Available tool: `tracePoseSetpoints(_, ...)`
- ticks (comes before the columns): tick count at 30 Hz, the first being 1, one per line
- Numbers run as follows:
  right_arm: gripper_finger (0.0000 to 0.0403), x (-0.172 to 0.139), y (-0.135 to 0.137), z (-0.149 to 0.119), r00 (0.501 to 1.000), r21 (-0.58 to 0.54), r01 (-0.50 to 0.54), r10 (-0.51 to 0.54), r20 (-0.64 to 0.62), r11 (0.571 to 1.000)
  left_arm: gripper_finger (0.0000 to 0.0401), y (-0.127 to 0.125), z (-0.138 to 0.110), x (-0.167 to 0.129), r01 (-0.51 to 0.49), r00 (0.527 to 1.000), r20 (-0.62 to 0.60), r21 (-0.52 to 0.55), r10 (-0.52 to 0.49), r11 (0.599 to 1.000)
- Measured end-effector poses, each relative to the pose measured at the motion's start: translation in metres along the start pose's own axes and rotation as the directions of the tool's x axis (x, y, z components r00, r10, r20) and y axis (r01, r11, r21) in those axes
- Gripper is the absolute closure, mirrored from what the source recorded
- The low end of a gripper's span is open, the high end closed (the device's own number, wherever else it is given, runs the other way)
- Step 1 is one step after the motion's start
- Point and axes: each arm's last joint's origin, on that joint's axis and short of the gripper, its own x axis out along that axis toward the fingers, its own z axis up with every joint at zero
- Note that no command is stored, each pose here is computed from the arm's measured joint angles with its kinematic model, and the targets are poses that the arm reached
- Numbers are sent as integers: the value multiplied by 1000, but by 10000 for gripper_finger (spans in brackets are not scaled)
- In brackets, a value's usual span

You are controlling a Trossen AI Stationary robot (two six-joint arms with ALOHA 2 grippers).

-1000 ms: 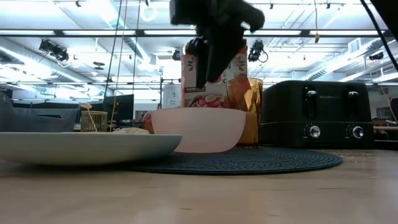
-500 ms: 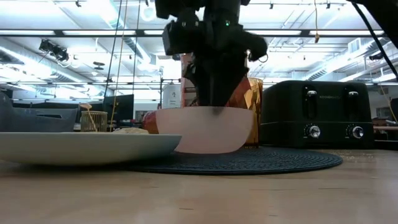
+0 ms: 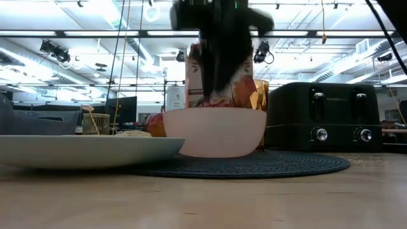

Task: Arrange a breakfast setting
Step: Put the gold spoon on the dark blue tablemat

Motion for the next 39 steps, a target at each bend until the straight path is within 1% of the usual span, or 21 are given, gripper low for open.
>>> tracePoseSetpoints(4, 200, -61, -8, -9, 991, 100, 51, -62, 116, 994, 88, 8, -5, 1, -88, 996, -35, -26, 87, 996)
tracePoseSetpoints(7, 200, -104, -12, -21, 966, 202, 102, -145, 213, 974, 88, 18, -8, 4, -170, 983, -76, -47, 166, 984)
tracePoseSetpoints(10, 200, -152, -13, -36, 906, 300, 148, -251, 340, 942, 88, 32, -11, 17, -288, 947, -164, -59, 275, 956)
tracePoseSetpoints(12, 200, -180, -14, -46, 851, 360, 161, -314, 421, 919, 88, 46, -12, 27, -398, 901, -226, -90, 371, 913)
tracePoseSetpoints(13, 200, -193, -14, -50, 820, 389, 161, -343, 458, 907, 88, 53, -13, 31, -451, 874, -259, -115, 411, 885)
tracePoseSetpoints(14, 200, -205, -14, -55, 787, 421, 160, -373, 491, 893, 88, 61, -13, 34, -512, 843, -278, -152, 461, 845)
tracePoseSetpoints(16, 200, -228, -15, -65, 714, 482, 151, -432, 551, 863, 88, 78, -8, 37, -626, 778, -267, -257, 568, 736)
tracePoseSetpoints(18, 200, -248, -14, -75, 648, 524, 140, -478, 593, 840, 88, 93, -5, 41, -699, 714, -279, -333, 642, 633)
tracePoseSetpoints(20, 200, -262, -12, -84, 606, 545, 138, -506, 613, 827, 88, 107, -2, 47, -744, 661, -291, -378, 692, 551)
tracePoseSetpoints(24, 200, -278, -10, -98, 569, 564, 135, -530, 629, 815, 88, 130, 0, 57, -823, 537, -316, -399, 782, 405)
tracePoseSetpoints(26, 200, -284, -8, -104, 555, 564, 134, -534, 638, 815, 88, 141, -1, 64, -855, 450, -310, -421, 837, 304)
tracePoseSetpoints(28, 200, -288, -7, -108, 547, 556, 146, -535, 644, 818, 88, 151, -8, 72, -868, 371, -307, -449, 877, 210)
tracePoseSetpoints(30, 200, -291, -8, -112, 541, 548, 166, -541, 645, 820, 88, 161, -18, 81, -859, 316, -320, -497, 893, 125)
tracePoseSetpoints(31, 200, -293, -9, -114, 535, 545, 177, -545, 646, 820, 88, 166, -25, 86, -850, 297, -332, -520, 895, 88)
tracePoseSetpoints(33, 200, -300, -12, -122, 516, 546, 203, -562, 646, 813, 88, 175, -36, 95, -826, 270, -351, -564, 897, 29)
tracePoseSetpoints(36, 200, -310, -21, -137, 487, 547, 223, -578, 655, 807, 88, 191, -55, 107, -794, 260, -405, -607, 877, -45)
tracePoseSetpoints(38, 199, -315, -29, -147, 482, 531, 221, -565, 670, 818, 88, 204, -65, 116, -783, 261, -451, -616, 854, -87)
tracePoseSetpoints(39, 198, -317, -32, -152, 484, 516, 218, -551, 680, 828, 88, 210, -71, 119, -787, 253, -479, -607, 841, -109)
